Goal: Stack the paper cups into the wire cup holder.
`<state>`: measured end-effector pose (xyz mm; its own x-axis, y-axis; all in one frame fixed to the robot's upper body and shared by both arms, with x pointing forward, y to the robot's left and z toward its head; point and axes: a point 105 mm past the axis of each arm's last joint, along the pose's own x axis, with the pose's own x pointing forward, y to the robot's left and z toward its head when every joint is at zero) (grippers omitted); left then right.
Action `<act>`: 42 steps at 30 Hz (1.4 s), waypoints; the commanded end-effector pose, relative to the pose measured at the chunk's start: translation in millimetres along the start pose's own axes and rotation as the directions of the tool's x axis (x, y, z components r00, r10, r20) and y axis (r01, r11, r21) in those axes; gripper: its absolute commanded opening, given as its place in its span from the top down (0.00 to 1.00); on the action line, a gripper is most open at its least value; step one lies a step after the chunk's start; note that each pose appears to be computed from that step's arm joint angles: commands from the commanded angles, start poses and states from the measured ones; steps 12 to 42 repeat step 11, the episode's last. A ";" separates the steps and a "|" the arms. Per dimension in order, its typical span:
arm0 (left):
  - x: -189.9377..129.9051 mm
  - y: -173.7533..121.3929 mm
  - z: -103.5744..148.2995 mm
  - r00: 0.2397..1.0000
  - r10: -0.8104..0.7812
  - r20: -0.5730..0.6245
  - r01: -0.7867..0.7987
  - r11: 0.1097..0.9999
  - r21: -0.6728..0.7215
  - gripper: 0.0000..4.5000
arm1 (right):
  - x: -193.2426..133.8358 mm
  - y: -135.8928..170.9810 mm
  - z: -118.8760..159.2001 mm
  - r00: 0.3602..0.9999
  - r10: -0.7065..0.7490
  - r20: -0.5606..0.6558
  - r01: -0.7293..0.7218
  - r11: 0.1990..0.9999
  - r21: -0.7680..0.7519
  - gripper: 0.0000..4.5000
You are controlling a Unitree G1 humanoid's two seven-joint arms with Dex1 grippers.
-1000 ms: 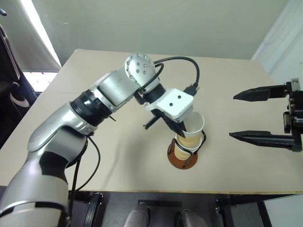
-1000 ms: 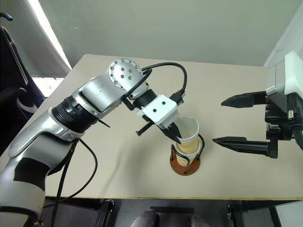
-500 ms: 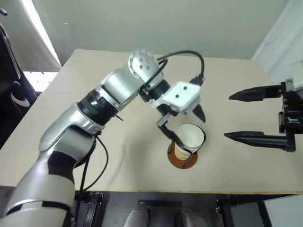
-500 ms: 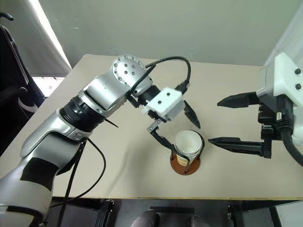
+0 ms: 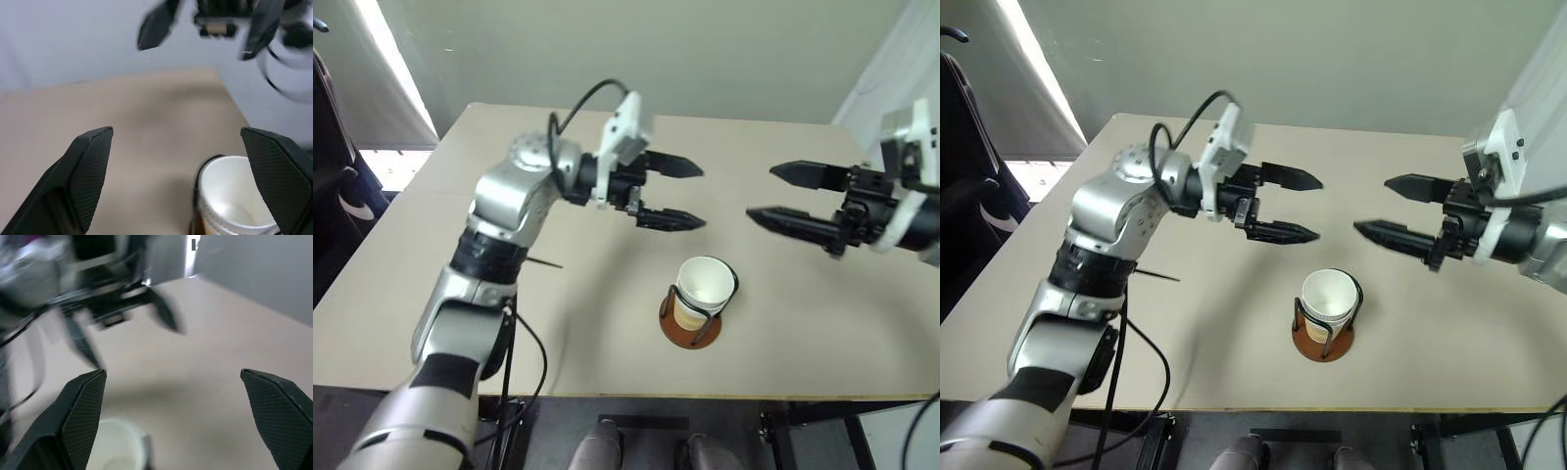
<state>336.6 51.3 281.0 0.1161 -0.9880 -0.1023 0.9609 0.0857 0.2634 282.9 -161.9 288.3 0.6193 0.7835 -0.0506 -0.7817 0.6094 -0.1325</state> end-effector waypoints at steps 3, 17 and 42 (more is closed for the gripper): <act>-37.9 29.2 -13.9 0.932 0.360 0.035 -0.357 0.931 -0.072 0.01 | -1.0 -52.9 -20.7 0.963 -0.262 0.060 0.259 0.964 0.053 0.00; -96.0 46.2 -57.8 0.713 0.701 -0.008 -0.694 0.705 -0.149 0.01 | -6.3 -104.4 -62.7 0.847 -0.527 0.069 0.514 0.846 0.141 0.00; -96.0 46.2 -57.8 0.713 0.701 -0.008 -0.694 0.705 -0.149 0.01 | -6.3 -104.4 -62.7 0.847 -0.527 0.069 0.514 0.846 0.141 0.00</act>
